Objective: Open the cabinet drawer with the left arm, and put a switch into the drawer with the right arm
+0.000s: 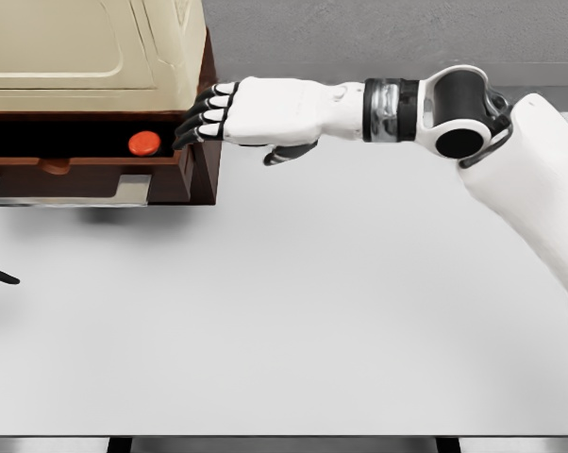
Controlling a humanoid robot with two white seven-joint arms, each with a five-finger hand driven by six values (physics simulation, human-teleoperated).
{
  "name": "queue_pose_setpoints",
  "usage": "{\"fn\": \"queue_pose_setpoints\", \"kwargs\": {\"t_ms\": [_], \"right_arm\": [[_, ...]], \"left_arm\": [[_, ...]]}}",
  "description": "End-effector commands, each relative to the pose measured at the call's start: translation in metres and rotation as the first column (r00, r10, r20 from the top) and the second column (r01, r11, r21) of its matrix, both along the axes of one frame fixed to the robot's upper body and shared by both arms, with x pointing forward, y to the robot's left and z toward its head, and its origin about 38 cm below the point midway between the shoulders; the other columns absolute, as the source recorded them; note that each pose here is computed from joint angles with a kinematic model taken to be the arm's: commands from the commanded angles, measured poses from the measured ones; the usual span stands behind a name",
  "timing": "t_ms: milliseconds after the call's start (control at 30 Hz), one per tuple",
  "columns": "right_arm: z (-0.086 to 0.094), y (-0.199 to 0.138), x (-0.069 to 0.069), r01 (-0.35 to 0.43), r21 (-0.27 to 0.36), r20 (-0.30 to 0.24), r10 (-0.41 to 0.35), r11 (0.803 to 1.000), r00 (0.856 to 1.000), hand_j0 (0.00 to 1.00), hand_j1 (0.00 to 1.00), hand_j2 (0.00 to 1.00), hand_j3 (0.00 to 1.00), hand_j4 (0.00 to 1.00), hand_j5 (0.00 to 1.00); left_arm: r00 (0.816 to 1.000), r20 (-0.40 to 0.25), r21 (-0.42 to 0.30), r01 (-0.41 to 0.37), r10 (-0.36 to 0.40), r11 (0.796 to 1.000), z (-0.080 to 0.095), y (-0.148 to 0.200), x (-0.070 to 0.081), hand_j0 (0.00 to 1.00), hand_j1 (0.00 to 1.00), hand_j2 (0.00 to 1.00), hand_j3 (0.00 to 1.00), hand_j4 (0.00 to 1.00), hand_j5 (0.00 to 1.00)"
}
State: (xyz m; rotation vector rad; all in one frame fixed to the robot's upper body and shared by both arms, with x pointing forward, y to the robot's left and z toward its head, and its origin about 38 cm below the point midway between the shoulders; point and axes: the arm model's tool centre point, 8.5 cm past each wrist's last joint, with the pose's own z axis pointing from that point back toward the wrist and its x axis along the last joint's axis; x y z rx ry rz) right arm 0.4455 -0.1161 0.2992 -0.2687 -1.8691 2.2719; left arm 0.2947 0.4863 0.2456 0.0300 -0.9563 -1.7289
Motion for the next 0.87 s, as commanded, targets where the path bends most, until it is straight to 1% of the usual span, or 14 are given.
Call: {"fn": "queue_pose_setpoints", "kwargs": {"t_ms": [0, 33, 67, 100, 133, 167, 200, 267, 400, 433, 500, 633, 733, 833], "right_arm": [[0.045, -0.098, 0.008, 0.195, 0.012, 0.097, -0.195, 0.981, 0.976, 1.00, 1.00, 1.00, 1.00, 1.00, 1.00], [0.024, -0.132, 0.006, 0.268, -0.024, 0.054, -0.267, 0.963, 0.962, 1.00, 1.00, 1.00, 1.00, 1.00, 1.00], [0.006, -0.154, 0.006, 0.321, -0.028, 0.006, -0.321, 0.947, 0.947, 1.00, 1.00, 1.00, 1.00, 1.00, 1.00], [-0.006, -0.166, 0.008, 0.354, -0.028, -0.027, -0.355, 0.935, 0.934, 1.00, 1.00, 1.00, 1.00, 1.00, 1.00], [-0.020, -0.191, 0.017, 0.420, -0.049, -0.072, -0.422, 0.906, 0.903, 1.00, 1.00, 1.00, 1.00, 1.00, 1.00], [-0.025, -0.206, 0.021, 0.456, -0.063, -0.091, -0.460, 0.888, 0.883, 1.00, 1.00, 1.00, 1.00, 1.00, 1.00], [-0.028, -0.213, 0.024, 0.476, -0.068, -0.104, -0.481, 0.877, 0.871, 1.00, 1.00, 1.00, 1.00, 1.00, 1.00], [-0.031, -0.215, 0.024, 0.481, -0.074, -0.110, -0.486, 0.874, 0.867, 1.00, 1.00, 1.00, 1.00, 1.00, 1.00], [-0.042, -0.212, 0.022, 0.470, -0.104, -0.120, -0.480, 0.876, 0.869, 1.00, 1.00, 1.00, 1.00, 1.00, 1.00], [-0.049, -0.208, 0.021, 0.458, -0.121, -0.130, -0.472, 0.881, 0.872, 1.00, 1.00, 1.00, 1.00, 1.00, 1.00], [-0.053, -0.206, 0.021, 0.452, -0.133, -0.135, -0.468, 0.882, 0.874, 1.00, 1.00, 1.00, 1.00, 1.00, 1.00], [-0.048, -0.225, 0.017, 0.478, -0.163, -0.117, -0.498, 0.863, 0.859, 1.00, 1.00, 1.00, 1.00, 1.00, 1.00], [-0.050, -0.219, 0.017, 0.464, -0.159, -0.127, -0.484, 0.872, 0.866, 1.00, 1.00, 1.00, 1.00, 1.00, 1.00], [-0.050, -0.219, 0.017, 0.463, -0.160, -0.125, -0.484, 0.872, 0.866, 1.00, 1.00, 1.00, 1.00, 1.00, 1.00]], "left_arm": [[1.000, 0.000, -0.001, -0.003, 0.003, 1.000, 0.001, 0.000, 0.000, 1.00, 1.00, 1.00, 1.00, 1.00, 1.00], [1.000, 0.003, 0.000, 0.002, -0.002, 1.000, 0.000, -0.001, 0.001, 1.00, 1.00, 1.00, 1.00, 1.00, 1.00], [1.000, 0.003, -0.001, 0.003, -0.003, 1.000, 0.000, -0.002, 0.001, 1.00, 1.00, 1.00, 1.00, 1.00, 1.00], [1.000, 0.003, -0.004, 0.003, -0.003, 1.000, 0.000, -0.002, 0.001, 1.00, 1.00, 1.00, 1.00, 1.00, 1.00], [1.000, 0.003, -0.011, 0.003, -0.003, 1.000, -0.002, -0.003, 0.002, 1.00, 1.00, 1.00, 1.00, 1.00, 1.00], [1.000, 0.003, -0.012, 0.004, -0.004, 1.000, -0.002, -0.003, 0.002, 1.00, 1.00, 1.00, 1.00, 1.00, 1.00], [1.000, 0.003, -0.013, 0.003, -0.003, 1.000, -0.002, -0.003, 0.002, 1.00, 1.00, 1.00, 1.00, 1.00, 1.00], [1.000, 0.003, -0.020, 0.007, -0.007, 1.000, -0.003, -0.006, 0.002, 1.00, 1.00, 1.00, 1.00, 1.00, 1.00], [0.997, 0.045, -0.134, 0.069, -0.063, 0.989, -0.021, -0.041, 0.020, 1.00, 1.00, 1.00, 1.00, 1.00, 1.00], [0.995, 0.054, -0.173, 0.088, -0.079, 0.981, -0.029, -0.053, 0.025, 1.00, 1.00, 1.00, 1.00, 1.00, 1.00], [0.992, 0.063, -0.252, 0.121, -0.109, 0.960, -0.045, -0.078, 0.032, 1.00, 1.00, 1.00, 1.00, 1.00, 1.00], [0.985, 0.082, -0.348, 0.174, -0.155, 0.921, -0.061, -0.115, 0.039, 1.00, 1.00, 1.00, 1.00, 1.00, 1.00], [0.981, 0.109, -0.386, 0.191, -0.161, 0.902, -0.061, -0.128, 0.045, 1.00, 1.00, 1.00, 1.00, 1.00, 1.00], [0.980, 0.111, -0.391, 0.194, -0.163, 0.900, -0.061, -0.130, 0.045, 1.00, 1.00, 1.00, 1.00, 1.00, 1.00]]}}
